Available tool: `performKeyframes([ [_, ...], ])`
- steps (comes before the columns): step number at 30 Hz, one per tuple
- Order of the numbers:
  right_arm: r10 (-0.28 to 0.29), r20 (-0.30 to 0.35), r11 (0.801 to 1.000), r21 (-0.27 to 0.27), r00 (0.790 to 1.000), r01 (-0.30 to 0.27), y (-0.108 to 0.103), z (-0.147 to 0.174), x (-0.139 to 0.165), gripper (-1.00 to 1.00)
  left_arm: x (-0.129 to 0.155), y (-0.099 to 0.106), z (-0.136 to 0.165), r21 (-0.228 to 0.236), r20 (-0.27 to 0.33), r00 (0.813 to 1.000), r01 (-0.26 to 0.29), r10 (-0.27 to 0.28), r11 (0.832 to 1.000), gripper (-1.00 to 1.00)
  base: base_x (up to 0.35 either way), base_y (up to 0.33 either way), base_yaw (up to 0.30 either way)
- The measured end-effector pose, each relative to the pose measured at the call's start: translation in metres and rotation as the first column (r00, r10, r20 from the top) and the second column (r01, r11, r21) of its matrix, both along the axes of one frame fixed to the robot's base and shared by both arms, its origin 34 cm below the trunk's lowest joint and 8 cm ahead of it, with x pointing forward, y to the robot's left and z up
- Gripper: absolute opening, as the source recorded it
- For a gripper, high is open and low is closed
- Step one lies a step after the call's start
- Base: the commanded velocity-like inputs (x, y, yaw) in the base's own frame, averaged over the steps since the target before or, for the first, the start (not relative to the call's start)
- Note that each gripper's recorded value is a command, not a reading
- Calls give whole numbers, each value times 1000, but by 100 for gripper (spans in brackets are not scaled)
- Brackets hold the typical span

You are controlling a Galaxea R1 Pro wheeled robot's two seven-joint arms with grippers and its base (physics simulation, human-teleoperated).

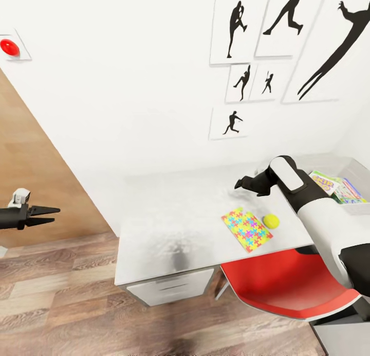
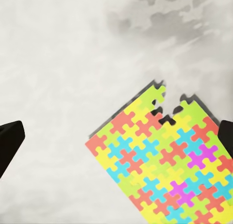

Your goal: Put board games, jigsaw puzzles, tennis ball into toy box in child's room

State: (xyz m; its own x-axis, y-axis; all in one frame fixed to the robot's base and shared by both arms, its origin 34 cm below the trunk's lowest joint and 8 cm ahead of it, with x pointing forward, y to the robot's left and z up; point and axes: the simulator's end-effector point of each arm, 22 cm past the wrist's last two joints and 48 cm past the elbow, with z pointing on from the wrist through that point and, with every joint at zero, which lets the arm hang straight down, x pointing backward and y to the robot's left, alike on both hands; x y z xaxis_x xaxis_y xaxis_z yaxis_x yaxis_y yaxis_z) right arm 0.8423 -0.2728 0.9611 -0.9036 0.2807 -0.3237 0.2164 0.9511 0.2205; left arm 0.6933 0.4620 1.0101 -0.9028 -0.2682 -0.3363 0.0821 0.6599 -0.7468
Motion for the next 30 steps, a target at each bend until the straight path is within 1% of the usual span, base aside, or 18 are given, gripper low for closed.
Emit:
performKeyframes([
  [2,2,-3,1000,0,1000,-2,0,-2,0,100,7,-4,12,9,15,1000,7,-7,1000,100,0,0,0],
  [3,3,-4,1000,2,1000,-3,1,-4,0,100,13,-9,23,20,35,999,20,-21,1000,100,0,0,0],
  [4,4,-5,1000,3,1000,-4,1,-5,0,100,16,-12,28,28,46,998,30,-32,999,100,0,0,0],
  [5,5,-6,1000,5,1000,-5,1,-6,0,100,19,-19,35,43,63,996,54,-56,998,100,0,0,0],
  [9,6,-13,1000,7,1000,-6,1,-11,-1,100,19,-35,36,79,61,991,115,-120,990,100,0,0,0],
  [13,5,-19,1000,7,1000,-5,1,-16,-1,100,18,-44,35,75,60,986,148,-153,986,100,0,0,0],
  [15,5,-23,1000,8,1000,-5,1,-18,-2,100,18,-43,36,73,61,986,151,-156,986,100,0,0,0],
  [20,5,-31,1000,10,1000,-5,2,-24,-2,100,16,-34,40,81,63,986,148,-153,986,100,0,0,0],
  [30,7,-46,1000,16,999,-7,4,-36,-3,100,16,-30,33,84,48,987,147,-151,986,100,0,0,0],
])
